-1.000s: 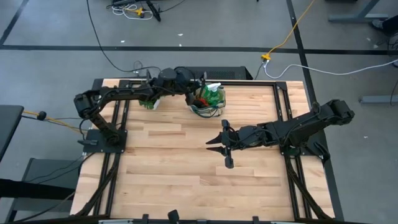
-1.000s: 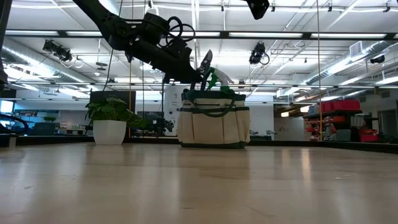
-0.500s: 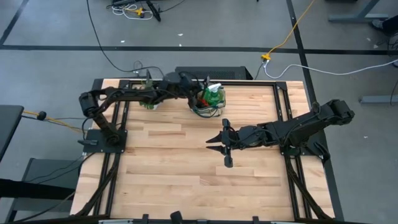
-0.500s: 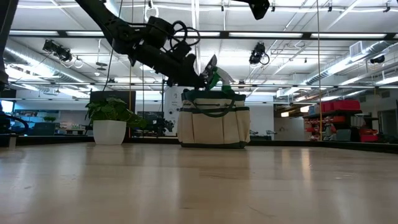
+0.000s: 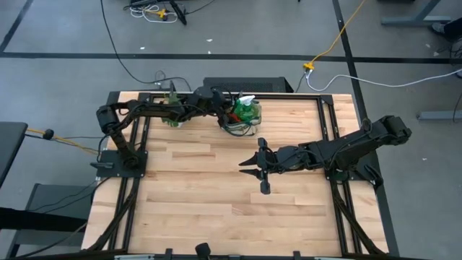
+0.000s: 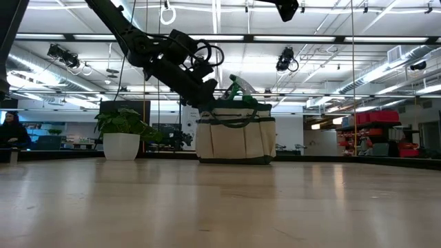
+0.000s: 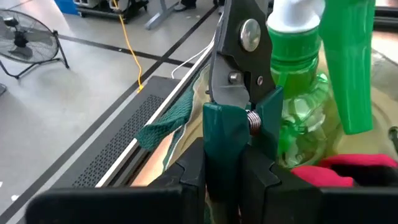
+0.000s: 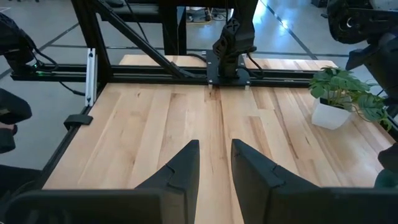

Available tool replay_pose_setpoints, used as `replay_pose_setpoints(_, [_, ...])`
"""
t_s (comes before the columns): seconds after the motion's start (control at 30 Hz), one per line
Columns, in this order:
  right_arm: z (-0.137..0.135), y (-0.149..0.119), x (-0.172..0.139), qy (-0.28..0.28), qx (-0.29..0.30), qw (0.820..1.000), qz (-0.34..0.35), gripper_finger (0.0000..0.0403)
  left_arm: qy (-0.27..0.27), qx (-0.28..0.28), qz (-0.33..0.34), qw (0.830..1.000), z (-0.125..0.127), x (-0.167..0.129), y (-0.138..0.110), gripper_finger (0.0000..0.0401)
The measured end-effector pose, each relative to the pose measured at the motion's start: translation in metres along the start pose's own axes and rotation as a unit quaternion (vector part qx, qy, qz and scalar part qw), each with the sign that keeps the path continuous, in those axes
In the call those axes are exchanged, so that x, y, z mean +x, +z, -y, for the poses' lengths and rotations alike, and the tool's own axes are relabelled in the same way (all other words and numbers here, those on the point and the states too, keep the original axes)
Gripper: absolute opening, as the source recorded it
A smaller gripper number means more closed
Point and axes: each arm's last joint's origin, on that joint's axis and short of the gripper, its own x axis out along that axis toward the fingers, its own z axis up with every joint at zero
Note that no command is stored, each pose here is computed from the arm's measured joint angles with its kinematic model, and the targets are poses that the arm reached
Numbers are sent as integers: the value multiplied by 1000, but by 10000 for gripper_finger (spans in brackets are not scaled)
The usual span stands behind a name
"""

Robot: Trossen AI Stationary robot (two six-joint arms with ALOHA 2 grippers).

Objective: Pick & Place Garden tools in Gardening bag
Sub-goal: Put the green garden scissors into the gardening bag

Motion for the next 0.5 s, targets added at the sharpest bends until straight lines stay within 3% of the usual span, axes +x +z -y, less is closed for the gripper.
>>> replay_pose_setpoints(0.37, [0,0,0,0,0,1000,0,91,-6,4,-38,999,1,0,-7,62])
replay_pose_setpoints(0.5, [0,0,0,0,-1,1000,0,91,-5,2,-37,999,1,0,-7,104])
